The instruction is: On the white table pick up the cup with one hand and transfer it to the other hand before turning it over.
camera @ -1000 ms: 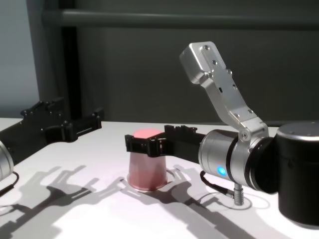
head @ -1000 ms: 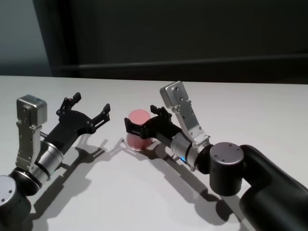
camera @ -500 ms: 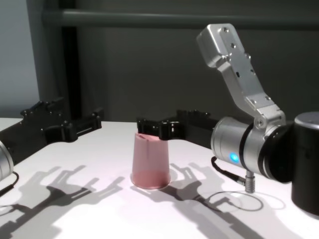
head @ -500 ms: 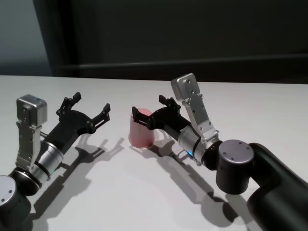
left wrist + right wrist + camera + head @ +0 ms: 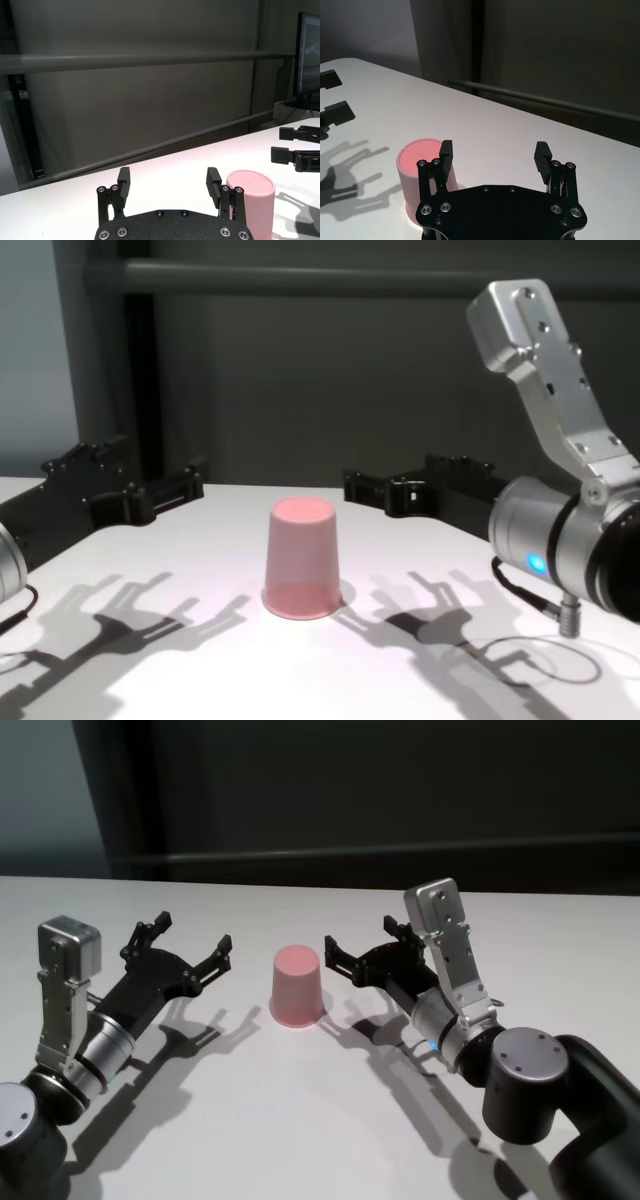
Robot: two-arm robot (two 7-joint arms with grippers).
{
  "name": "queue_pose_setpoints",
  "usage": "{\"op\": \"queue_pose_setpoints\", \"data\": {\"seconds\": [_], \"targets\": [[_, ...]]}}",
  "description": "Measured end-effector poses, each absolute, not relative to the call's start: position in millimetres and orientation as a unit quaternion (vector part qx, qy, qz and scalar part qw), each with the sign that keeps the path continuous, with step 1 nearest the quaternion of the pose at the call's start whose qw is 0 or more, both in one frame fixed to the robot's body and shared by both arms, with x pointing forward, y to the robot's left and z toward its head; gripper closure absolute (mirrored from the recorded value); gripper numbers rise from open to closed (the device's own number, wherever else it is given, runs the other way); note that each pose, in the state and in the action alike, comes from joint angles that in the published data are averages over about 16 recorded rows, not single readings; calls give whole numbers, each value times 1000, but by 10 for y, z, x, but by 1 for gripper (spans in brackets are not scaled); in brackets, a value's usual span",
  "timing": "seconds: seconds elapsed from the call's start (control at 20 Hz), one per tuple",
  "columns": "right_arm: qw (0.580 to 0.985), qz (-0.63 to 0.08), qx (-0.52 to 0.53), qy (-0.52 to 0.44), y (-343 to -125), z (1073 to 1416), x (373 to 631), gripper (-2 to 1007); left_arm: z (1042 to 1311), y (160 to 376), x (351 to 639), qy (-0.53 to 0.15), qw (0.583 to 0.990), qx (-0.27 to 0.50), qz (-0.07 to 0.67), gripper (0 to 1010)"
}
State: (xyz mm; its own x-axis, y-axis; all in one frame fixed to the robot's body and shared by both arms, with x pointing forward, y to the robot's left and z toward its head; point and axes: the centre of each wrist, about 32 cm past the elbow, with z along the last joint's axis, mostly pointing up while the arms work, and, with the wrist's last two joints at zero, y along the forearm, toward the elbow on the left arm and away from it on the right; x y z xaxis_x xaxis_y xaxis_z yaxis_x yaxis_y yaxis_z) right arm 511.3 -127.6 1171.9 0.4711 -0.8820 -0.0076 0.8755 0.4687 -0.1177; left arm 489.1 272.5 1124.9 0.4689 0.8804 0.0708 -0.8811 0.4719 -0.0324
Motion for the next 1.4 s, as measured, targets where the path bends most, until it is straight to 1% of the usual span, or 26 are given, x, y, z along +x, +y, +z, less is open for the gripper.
{"op": "queue_pose_setpoints", "data": {"seconds": [0.75, 1.4], "targets": [[812, -582, -42, 13, -1552, 11633, 4805, 5, 11249, 2725, 4891, -39, 857, 4, 514, 9], [790, -612, -30, 2, -1683, 11603, 4636, 5, 11249, 2725, 4891, -39, 857, 4, 514, 9]]}}
